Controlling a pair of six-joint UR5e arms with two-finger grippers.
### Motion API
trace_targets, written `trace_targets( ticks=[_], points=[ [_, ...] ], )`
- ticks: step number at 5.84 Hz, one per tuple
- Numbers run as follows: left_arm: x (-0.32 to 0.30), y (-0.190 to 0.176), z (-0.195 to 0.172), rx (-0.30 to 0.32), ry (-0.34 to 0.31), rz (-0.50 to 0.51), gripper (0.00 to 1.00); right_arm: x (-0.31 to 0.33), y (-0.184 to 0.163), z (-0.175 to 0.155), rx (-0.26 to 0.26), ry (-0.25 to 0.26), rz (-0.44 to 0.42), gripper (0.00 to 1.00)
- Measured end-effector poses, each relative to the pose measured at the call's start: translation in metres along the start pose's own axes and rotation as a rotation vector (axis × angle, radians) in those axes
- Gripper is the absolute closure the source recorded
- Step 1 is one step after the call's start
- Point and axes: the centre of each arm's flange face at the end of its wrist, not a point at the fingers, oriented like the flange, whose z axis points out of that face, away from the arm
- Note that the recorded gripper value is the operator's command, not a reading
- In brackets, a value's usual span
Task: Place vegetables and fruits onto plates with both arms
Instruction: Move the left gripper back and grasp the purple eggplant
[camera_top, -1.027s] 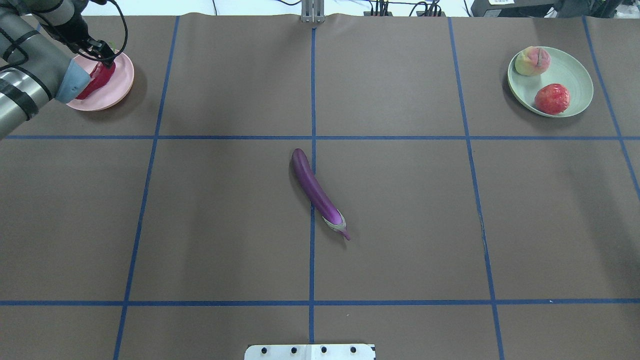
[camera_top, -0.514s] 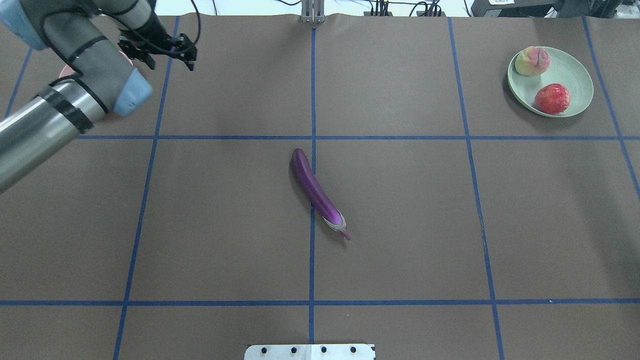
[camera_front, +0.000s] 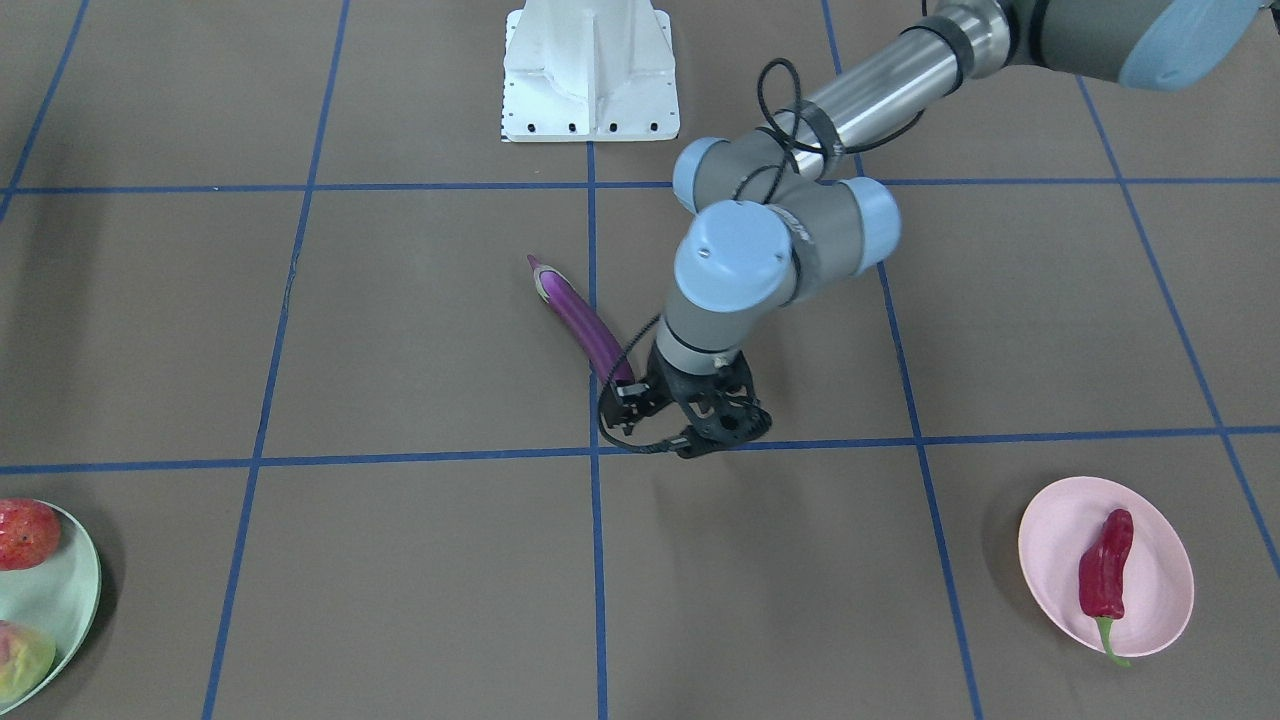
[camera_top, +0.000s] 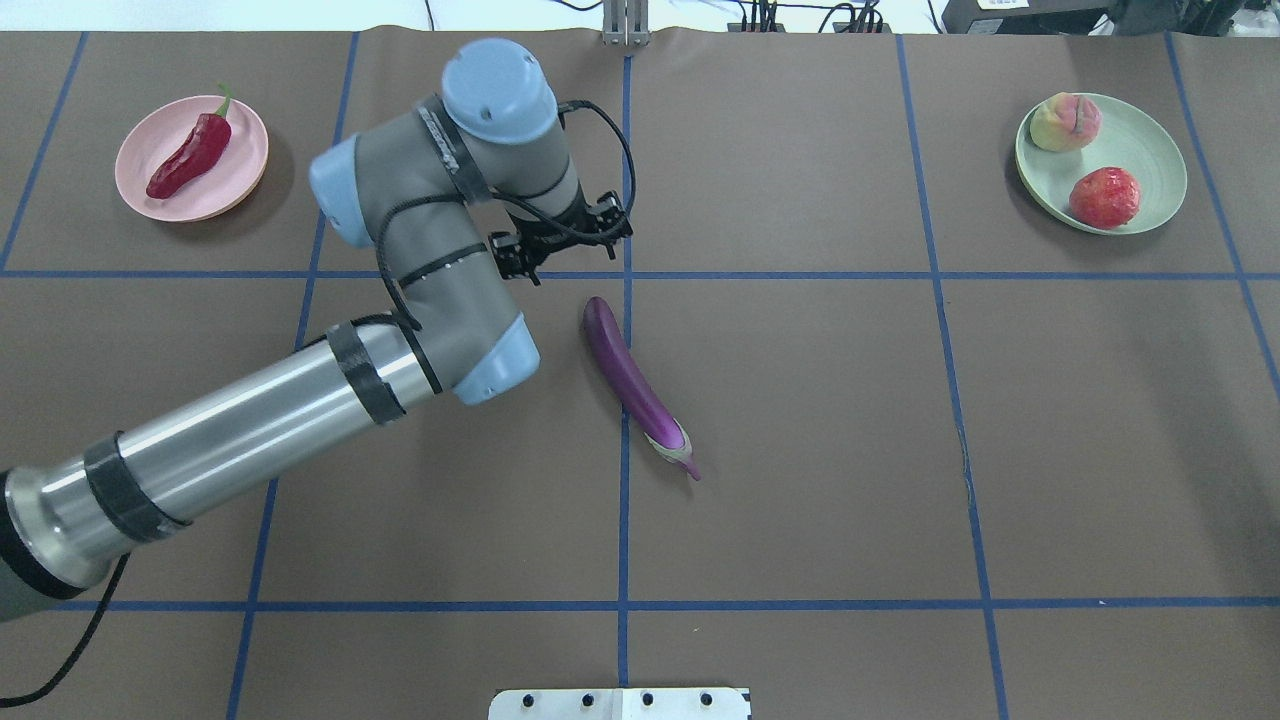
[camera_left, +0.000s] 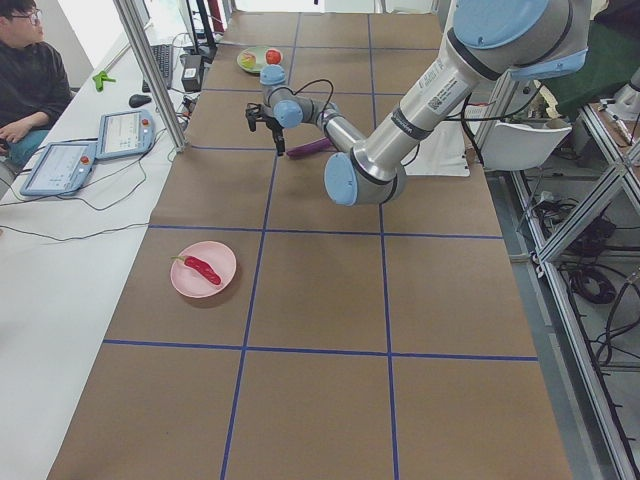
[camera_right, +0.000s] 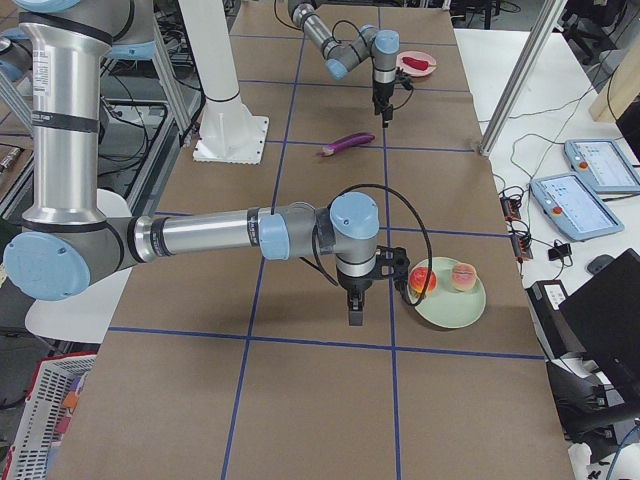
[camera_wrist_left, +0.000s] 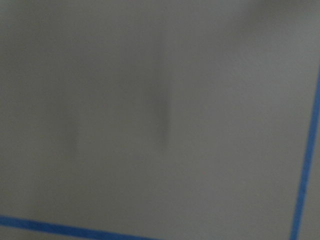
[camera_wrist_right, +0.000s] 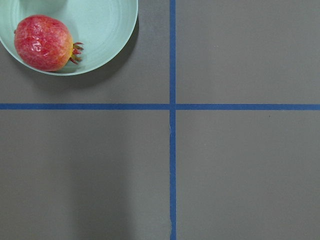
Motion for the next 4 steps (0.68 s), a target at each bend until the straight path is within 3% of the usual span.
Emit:
trace_targets(
  ticks=[1, 2, 4],
  points=[
    [0.007, 0.037, 0.020, -0.013, -0.029, -0.040, 0.10, 0.000, 0.000, 0.000, 0.000, 0.001, 0.000, 0.01],
    [0.008, 0.062, 0.037, -0.001, -0.075, -0.051, 0.99, 0.000, 0.000, 0.000, -0.001, 0.001, 0.001, 0.01],
    [0.014, 0.084, 0.039, 0.028, -0.114, -0.016, 1.00, 0.000, -0.001, 0.000, 0.000, 0.002, 0.001, 0.01]
  ],
)
